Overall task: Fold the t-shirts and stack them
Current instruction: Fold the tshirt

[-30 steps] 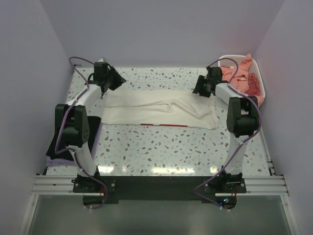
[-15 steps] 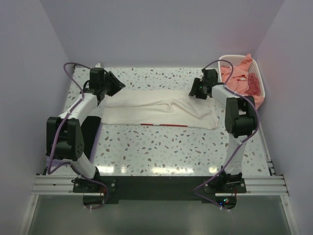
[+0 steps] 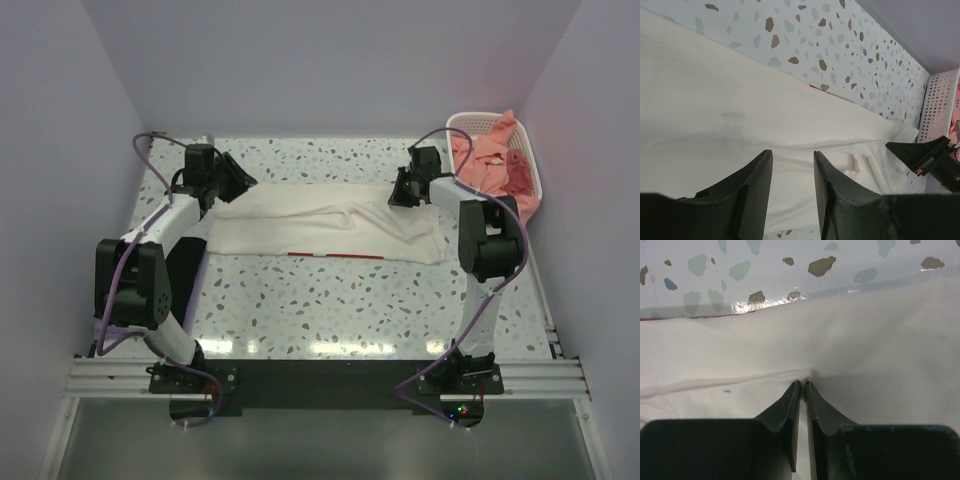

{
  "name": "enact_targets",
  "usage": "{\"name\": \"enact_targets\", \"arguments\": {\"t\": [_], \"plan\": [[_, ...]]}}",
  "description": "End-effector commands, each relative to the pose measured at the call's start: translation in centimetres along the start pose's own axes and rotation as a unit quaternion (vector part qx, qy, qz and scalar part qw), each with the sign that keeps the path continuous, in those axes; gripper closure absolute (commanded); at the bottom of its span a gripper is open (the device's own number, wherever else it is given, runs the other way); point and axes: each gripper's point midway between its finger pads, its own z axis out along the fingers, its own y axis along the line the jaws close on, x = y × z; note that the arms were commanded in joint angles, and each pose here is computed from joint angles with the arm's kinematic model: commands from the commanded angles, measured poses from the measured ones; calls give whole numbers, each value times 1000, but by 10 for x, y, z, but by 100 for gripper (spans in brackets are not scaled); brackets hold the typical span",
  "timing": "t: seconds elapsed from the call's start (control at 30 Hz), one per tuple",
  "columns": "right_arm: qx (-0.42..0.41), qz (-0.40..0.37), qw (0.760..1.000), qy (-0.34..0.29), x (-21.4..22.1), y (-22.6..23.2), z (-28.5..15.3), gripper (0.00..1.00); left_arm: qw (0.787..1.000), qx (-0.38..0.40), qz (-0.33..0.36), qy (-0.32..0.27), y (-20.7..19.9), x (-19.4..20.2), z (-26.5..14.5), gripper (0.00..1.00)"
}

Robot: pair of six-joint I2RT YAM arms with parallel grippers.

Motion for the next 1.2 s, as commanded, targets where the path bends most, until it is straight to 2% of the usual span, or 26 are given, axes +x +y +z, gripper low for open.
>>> {"name": "enact_targets", "arguments": {"t": [0.0, 0.07, 0.2, 0.47, 0.87, 1.17], "plan": [[-25, -1, 999, -33, -20, 18, -25, 88, 999, 35, 12, -22, -20, -11, -14, 57], [-33, 0, 999, -38, -23, 22, -32, 93, 999, 37, 11, -20, -20, -9, -13, 57], [-52, 7, 998, -40, -17, 31, -47, 96, 999, 35, 8, -17, -16, -6, -12, 57], [-96, -1, 995, -38, 4, 61, -74, 97, 999, 33, 5, -8, -13, 0, -8, 57], [-125, -20, 991, -35, 49, 82, -108, 97, 1000, 30, 5, 1, -10, 4, -3, 57], [-128, -29, 991, -15, 78, 86, -110, 97, 1000, 29, 4, 8, -9, 9, -1, 58]]}}
